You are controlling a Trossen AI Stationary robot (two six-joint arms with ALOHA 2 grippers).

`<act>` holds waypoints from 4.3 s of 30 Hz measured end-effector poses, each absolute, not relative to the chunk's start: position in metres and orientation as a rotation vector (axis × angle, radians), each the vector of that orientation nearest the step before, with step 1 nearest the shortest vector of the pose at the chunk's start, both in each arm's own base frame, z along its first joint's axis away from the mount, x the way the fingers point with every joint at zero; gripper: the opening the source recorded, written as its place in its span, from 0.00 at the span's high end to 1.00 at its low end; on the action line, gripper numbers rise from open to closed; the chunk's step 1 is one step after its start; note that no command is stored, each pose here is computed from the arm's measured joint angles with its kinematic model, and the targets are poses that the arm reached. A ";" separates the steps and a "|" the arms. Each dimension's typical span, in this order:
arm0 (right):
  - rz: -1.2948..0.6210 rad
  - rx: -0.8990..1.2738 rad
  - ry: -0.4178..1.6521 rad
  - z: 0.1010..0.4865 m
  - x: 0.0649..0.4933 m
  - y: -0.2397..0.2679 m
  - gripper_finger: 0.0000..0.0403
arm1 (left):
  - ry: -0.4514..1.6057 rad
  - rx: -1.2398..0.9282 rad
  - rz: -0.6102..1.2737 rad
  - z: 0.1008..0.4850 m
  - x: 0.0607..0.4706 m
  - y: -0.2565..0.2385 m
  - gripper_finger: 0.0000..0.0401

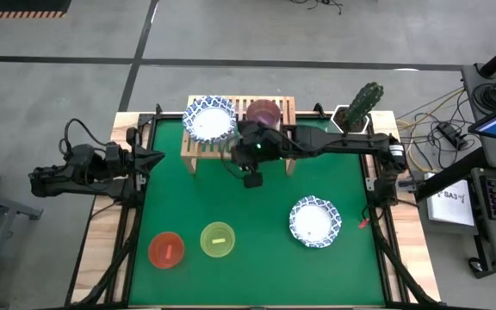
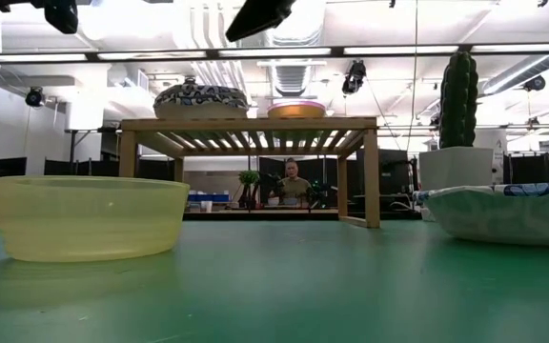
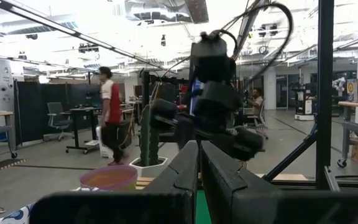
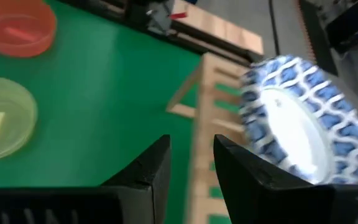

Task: Place and stack bowls onto a shelf
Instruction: Stack the yellow bowl on top of the purple bowl on the shelf

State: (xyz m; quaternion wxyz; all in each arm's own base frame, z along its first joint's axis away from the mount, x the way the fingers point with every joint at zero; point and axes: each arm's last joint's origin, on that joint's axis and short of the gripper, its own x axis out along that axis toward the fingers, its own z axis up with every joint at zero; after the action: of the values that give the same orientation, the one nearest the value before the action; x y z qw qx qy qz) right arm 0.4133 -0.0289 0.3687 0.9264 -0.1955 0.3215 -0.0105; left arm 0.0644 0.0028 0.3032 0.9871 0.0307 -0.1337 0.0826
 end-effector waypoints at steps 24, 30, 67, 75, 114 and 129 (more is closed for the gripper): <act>0.027 -0.145 0.458 0.297 0.324 0.030 0.81 | -0.207 -0.007 0.156 0.300 0.078 0.002 1.00; 0.017 -0.117 0.401 0.266 0.318 0.031 0.80 | -0.127 -0.106 0.148 0.292 0.095 0.001 1.00; 0.036 -0.157 0.456 0.244 0.313 0.034 0.83 | 1.036 -0.355 0.012 0.198 0.241 -0.065 0.83; 0.036 -0.156 0.470 0.243 0.312 0.034 0.83 | 1.109 -0.295 0.020 0.188 0.255 -0.068 0.55; 0.003 -0.019 0.470 0.241 0.317 0.034 0.77 | 0.845 -0.222 0.285 0.176 0.275 -0.059 0.92; -0.022 0.025 0.651 0.239 0.370 0.041 0.63 | 0.765 0.025 0.186 0.202 0.269 -0.055 0.67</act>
State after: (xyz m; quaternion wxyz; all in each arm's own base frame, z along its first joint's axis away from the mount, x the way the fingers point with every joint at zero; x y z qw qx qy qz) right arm 0.3695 0.0406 0.2388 0.9473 0.0123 0.3199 -0.0110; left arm 0.2690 -0.0553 0.2019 0.9235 0.0120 0.3726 0.0905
